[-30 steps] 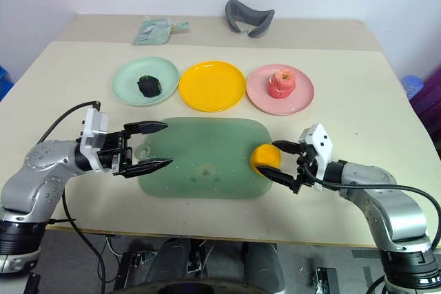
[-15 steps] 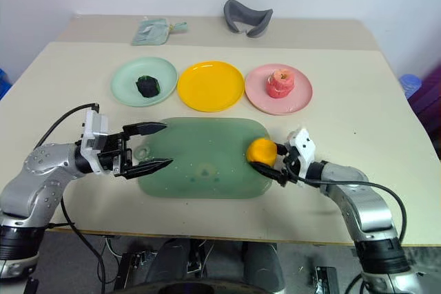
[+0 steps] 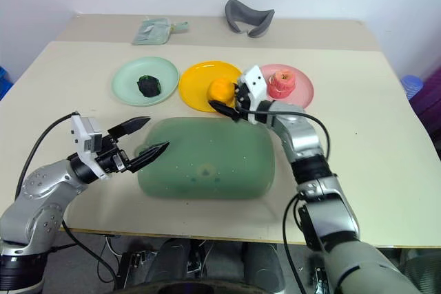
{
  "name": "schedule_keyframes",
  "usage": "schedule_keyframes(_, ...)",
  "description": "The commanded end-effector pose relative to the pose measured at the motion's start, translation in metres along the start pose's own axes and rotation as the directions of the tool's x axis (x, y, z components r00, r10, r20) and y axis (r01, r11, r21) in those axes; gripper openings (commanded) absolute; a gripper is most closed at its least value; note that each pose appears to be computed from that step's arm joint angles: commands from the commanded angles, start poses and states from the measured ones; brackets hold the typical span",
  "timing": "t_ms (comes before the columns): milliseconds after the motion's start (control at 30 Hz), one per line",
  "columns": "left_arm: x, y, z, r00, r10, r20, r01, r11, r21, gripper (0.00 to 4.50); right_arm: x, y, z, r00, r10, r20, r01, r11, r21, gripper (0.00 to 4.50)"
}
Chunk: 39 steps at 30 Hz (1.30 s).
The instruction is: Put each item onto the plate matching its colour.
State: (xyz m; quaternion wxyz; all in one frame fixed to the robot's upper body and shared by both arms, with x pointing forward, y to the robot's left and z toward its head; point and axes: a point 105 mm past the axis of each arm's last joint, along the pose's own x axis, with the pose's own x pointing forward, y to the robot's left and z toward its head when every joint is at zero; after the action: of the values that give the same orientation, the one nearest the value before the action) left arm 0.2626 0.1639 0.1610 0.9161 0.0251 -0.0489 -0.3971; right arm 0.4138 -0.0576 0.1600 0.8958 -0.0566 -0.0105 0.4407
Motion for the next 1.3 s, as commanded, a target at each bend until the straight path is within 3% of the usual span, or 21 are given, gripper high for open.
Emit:
schedule_keyframes(33,-0.002,-0.003,0.009,0.999,0.049,0.014,-0.05,0.998,0.037,4.5,0.017,-0.013,0.013,0.998,-0.055,0.044,0.057,0.998,-0.037,3.23)
schedule_keyframes(133,-0.003,-0.004,0.006,0.995,0.098,-0.001,-0.097,0.994,0.05,4.5,0.029,-0.016,0.013,0.996,-0.084,0.031,0.085,0.996,-0.028,3.23)
schedule_keyframes(233,-0.004,-0.005,0.002,0.99,0.137,-0.026,-0.135,0.989,0.059,4.5,0.036,-0.017,0.011,0.995,-0.099,0.003,0.099,0.995,-0.03,4.48)
schedule_keyframes(533,-0.002,0.0,0.002,0.979,0.203,0.011,-0.203,0.97,0.135,4.5,0.01,-0.038,0.024,0.994,-0.094,0.061,0.099,0.993,-0.071,4.48)
schedule_keyframes(733,0.0,0.013,-0.004,0.983,0.182,0.003,-0.181,0.974,0.136,4.5,-0.062,-0.037,0.033,0.986,-0.031,0.165,0.058,0.985,-0.159,4.48)
schedule_keyframes(900,-0.001,0.024,-0.01,0.989,0.148,-0.033,-0.141,0.979,0.15,4.5,-0.14,-0.021,0.012,0.989,-0.132,0.062,0.14,0.977,-0.16,4.48)
schedule_keyframes(1100,-0.01,0.035,-0.005,0.994,0.099,-0.055,-0.091,0.985,0.144,4.5,-0.218,-0.003,0.0,0.95,-0.31,-0.032,0.304,0.944,-0.131,4.48)
schedule_keyframes(1300,-0.01,0.033,0.002,0.997,0.012,-0.08,-0.002,0.992,0.127,4.5,-0.254,0.014,-0.007,0.936,-0.337,-0.107,0.327,0.94,-0.101,4.48)
